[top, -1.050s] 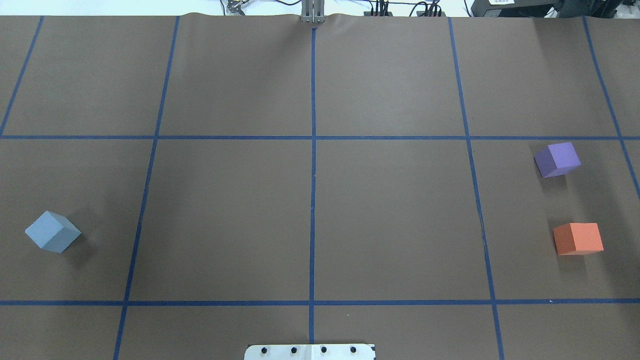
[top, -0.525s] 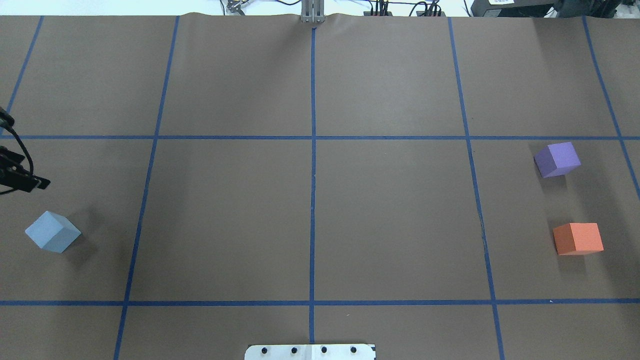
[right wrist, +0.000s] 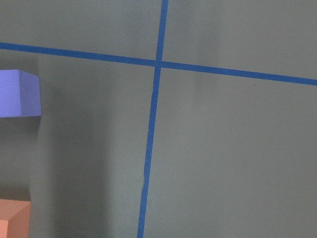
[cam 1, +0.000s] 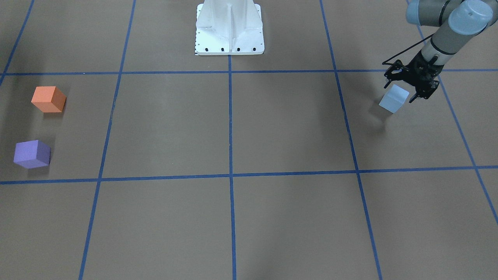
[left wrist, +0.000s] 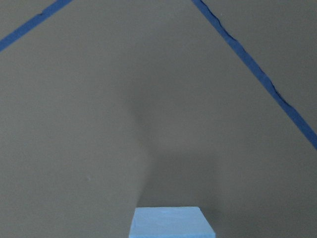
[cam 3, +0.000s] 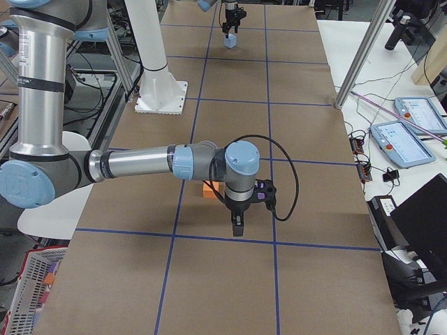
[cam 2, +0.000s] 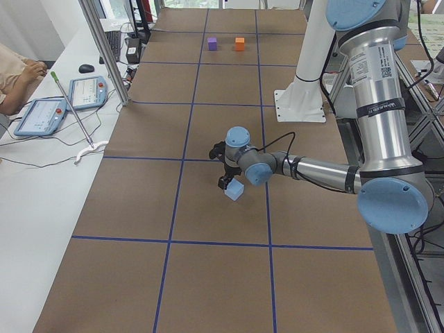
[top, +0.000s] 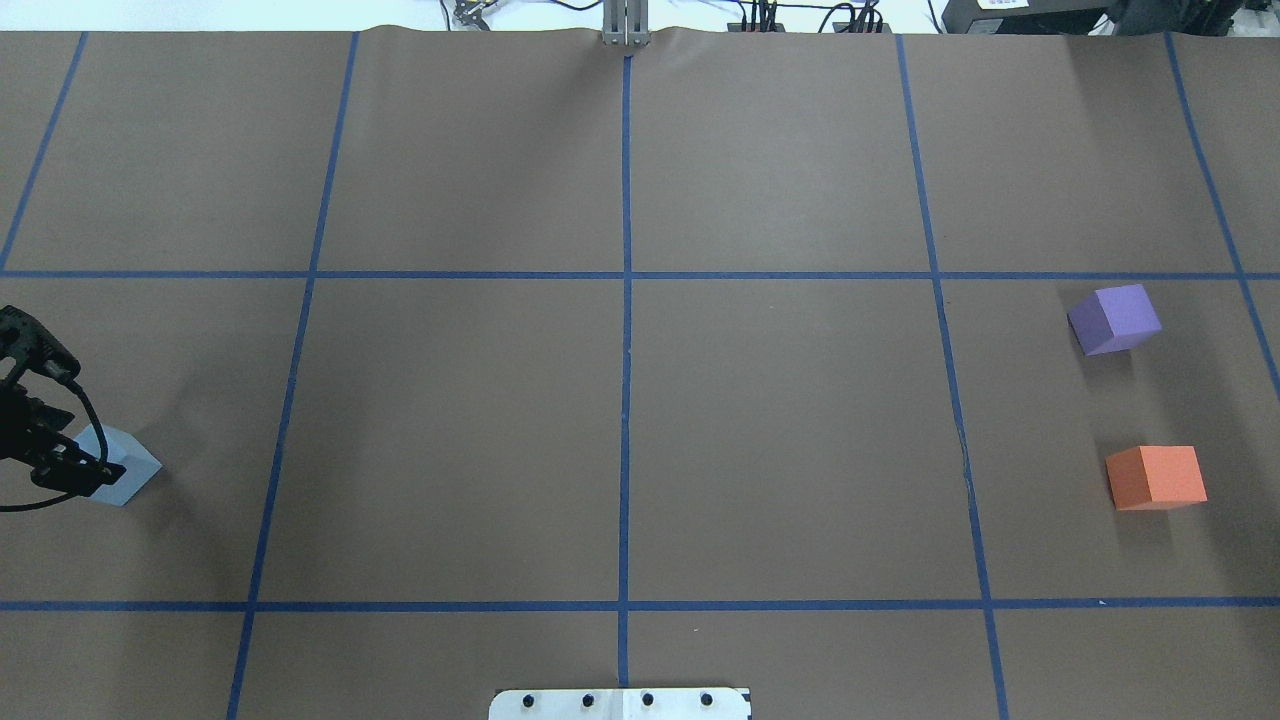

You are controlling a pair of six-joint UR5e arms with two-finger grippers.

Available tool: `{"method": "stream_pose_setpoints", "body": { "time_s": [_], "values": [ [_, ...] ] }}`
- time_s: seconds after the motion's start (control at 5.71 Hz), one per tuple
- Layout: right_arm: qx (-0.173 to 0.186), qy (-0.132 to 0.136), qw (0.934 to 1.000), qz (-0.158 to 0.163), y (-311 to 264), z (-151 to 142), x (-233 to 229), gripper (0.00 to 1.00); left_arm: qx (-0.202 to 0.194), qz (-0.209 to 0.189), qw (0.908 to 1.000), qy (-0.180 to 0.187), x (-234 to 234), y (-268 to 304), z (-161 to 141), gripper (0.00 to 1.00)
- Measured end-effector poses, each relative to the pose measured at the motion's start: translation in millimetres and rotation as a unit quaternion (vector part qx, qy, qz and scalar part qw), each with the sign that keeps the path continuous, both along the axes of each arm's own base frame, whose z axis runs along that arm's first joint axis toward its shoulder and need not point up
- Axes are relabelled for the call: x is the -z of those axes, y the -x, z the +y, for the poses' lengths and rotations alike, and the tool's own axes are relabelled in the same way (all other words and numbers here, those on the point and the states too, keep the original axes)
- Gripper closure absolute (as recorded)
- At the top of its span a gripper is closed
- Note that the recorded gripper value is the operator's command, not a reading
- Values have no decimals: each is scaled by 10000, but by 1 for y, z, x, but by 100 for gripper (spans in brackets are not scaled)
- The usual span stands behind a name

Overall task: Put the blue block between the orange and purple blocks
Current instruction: 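Lower the left gripper onto the light blue cube and grasp it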

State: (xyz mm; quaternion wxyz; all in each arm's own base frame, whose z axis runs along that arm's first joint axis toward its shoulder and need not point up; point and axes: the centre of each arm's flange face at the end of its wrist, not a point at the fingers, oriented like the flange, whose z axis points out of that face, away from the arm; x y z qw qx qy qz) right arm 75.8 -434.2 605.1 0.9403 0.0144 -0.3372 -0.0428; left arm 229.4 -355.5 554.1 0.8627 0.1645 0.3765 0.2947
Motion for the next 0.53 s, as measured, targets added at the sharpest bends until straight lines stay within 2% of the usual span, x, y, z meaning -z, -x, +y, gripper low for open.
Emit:
{"method": "stream_pose_setpoints", "body": {
  "time_s": [0.35, 0.53],
  "values": [
    [0, 14, 10000, 0, 0, 1, -1, 0, -95, -166, 9998, 68, -14, -10, 11, 0],
    [0, 21, 10000, -2, 0, 1, -2, 0, -142, -228, 9996, 124, -23, -15, 12, 6]
  ]
}}
